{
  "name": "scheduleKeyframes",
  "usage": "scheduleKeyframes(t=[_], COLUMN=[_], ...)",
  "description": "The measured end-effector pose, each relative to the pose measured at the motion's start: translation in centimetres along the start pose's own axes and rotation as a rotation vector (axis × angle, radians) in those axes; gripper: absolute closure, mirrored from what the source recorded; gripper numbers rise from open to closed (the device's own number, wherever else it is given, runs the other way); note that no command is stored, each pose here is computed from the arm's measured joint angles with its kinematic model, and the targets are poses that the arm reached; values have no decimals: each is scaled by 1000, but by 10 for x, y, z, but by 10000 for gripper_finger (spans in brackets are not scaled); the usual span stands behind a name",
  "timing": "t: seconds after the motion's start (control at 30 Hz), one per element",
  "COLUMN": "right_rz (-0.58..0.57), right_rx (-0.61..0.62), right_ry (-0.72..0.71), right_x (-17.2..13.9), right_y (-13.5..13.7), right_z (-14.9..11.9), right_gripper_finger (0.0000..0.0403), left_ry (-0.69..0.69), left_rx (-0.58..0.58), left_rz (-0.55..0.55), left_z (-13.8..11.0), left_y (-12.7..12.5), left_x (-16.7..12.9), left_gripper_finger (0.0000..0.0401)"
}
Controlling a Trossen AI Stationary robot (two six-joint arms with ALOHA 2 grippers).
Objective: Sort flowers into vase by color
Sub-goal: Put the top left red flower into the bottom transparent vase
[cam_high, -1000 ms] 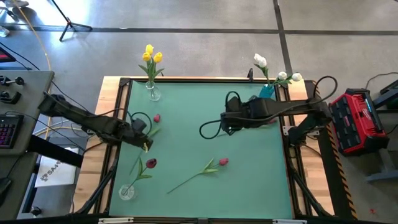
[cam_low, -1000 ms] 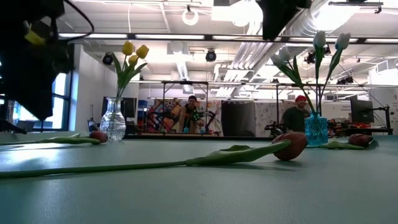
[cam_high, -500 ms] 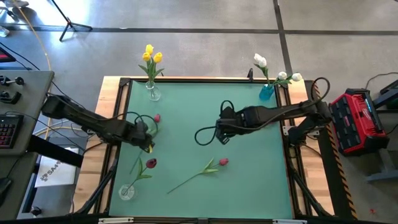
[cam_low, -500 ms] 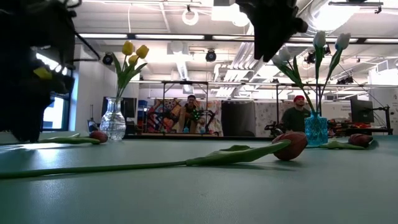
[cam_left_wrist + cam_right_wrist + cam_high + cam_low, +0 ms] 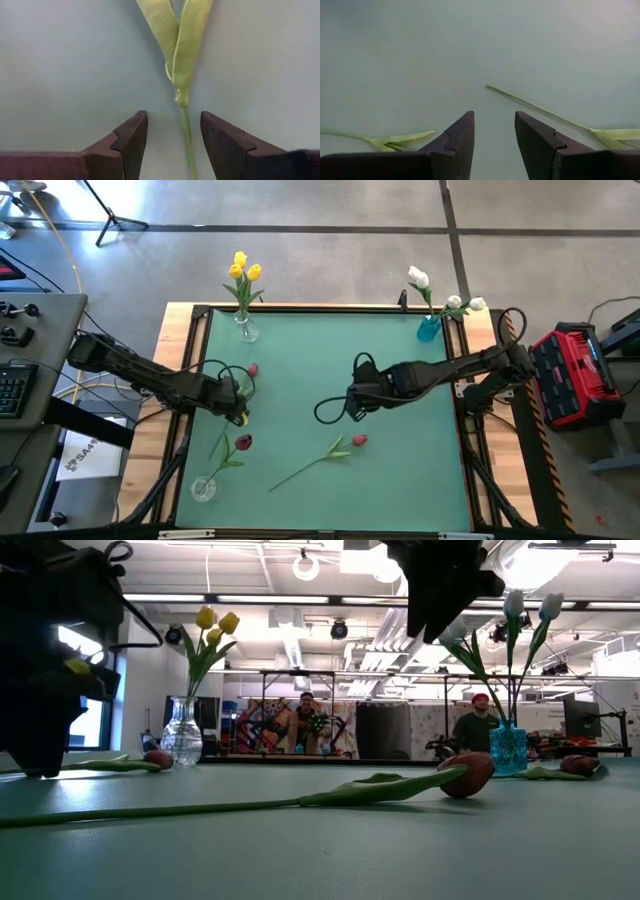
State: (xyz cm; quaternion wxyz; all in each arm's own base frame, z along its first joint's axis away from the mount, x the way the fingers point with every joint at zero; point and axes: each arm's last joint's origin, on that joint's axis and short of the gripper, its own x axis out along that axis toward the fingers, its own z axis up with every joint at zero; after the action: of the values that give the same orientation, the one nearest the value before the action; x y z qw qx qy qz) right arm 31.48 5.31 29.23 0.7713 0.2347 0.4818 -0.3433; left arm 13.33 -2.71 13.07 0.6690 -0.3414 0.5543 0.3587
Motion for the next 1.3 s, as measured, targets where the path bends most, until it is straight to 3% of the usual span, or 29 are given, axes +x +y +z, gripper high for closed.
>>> scheduleKeyframes(t=[0.23,0.67,0.93,1.3], right_rz=[32,186,219,278], right_rx=[37,124,175,196], right_ry=[-5,-59,-89,-112], right_x=[0,-6,-10,-13], right_y=[3,22,29,35], right_z=[1,-1,-5,-5], right_gripper_finger=[274,274,274,274], left_ry=[-14,-112,-123,-199], left_rx=[-8,55,80,41], left_rz=[-7,-51,-58,-254], left_z=[0,3,4,7], left_y=[0,-1,-2,-5], left_x=[-1,-5,-5,-23], left_gripper_finger=[259,392,398,400])
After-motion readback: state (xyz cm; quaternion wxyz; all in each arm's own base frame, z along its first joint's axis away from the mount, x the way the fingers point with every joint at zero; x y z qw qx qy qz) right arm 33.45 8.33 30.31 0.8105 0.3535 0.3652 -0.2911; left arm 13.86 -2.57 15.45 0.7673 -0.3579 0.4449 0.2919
